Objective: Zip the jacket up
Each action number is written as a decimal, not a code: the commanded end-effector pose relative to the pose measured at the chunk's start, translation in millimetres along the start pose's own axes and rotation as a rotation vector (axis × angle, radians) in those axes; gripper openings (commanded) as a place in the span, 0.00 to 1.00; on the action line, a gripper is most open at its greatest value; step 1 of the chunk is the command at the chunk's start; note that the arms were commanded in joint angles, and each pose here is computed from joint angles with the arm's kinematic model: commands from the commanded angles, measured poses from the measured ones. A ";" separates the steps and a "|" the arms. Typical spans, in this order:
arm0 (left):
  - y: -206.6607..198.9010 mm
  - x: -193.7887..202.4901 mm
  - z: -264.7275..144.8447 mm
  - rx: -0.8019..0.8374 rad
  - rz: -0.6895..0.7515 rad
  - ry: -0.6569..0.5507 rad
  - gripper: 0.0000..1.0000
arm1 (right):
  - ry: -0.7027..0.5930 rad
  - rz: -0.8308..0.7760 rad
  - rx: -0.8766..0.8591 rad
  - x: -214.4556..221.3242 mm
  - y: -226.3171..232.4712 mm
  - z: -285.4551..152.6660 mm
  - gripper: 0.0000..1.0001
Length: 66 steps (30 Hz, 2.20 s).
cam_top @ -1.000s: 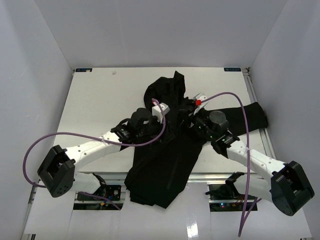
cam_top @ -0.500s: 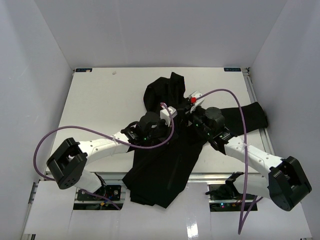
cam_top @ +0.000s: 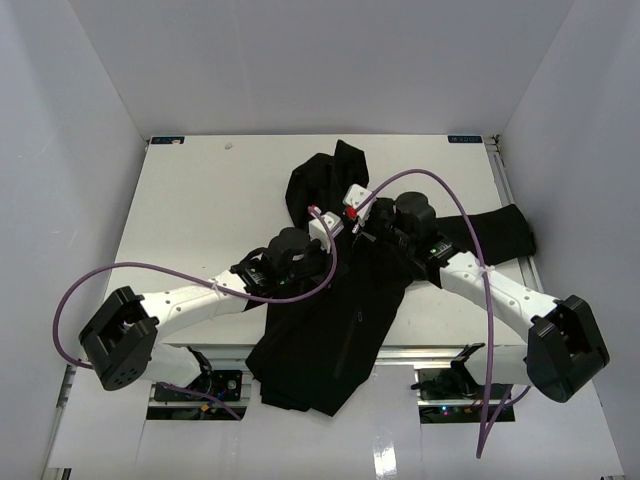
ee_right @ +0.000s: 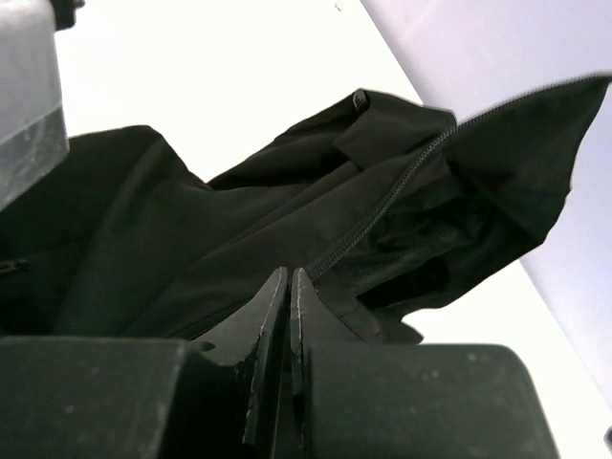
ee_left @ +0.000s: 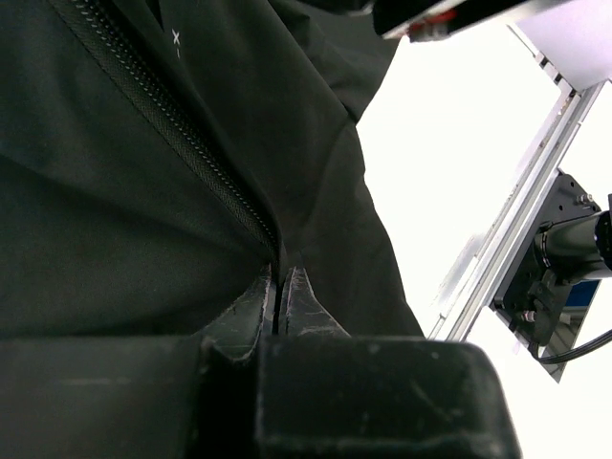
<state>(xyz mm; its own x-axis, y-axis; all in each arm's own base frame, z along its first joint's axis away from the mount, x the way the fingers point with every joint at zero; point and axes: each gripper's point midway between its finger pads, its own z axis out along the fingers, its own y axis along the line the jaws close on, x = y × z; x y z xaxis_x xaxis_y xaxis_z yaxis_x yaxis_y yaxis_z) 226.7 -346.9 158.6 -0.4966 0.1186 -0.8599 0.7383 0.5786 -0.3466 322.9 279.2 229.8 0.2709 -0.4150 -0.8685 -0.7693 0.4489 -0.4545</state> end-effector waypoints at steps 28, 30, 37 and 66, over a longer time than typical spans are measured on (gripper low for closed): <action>-13.9 52.0 -59.1 0.000 -0.076 0.103 0.00 | -0.177 -0.031 0.523 -52.5 -193.0 30.1 0.08; -14.4 52.3 -60.9 -0.006 -0.076 0.100 0.00 | -0.174 -0.009 0.537 -49.9 -206.7 29.2 0.08; -11.7 54.2 -62.6 -0.023 -0.058 0.100 0.00 | -0.127 0.007 0.548 -33.5 -241.6 38.8 0.08; 114.0 -83.5 58.6 -0.185 -0.248 -0.177 0.00 | -0.180 0.039 0.507 17.0 -291.5 133.7 0.08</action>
<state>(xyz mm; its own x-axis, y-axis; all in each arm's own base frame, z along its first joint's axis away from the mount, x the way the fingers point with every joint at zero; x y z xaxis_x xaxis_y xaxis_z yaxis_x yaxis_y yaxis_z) 368.9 -340.6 166.7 -0.5392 -0.1318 -0.8318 0.5070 0.7378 -0.4456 623.7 243.6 292.4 0.2483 -0.3403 -0.9069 -0.4535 0.7864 -0.4193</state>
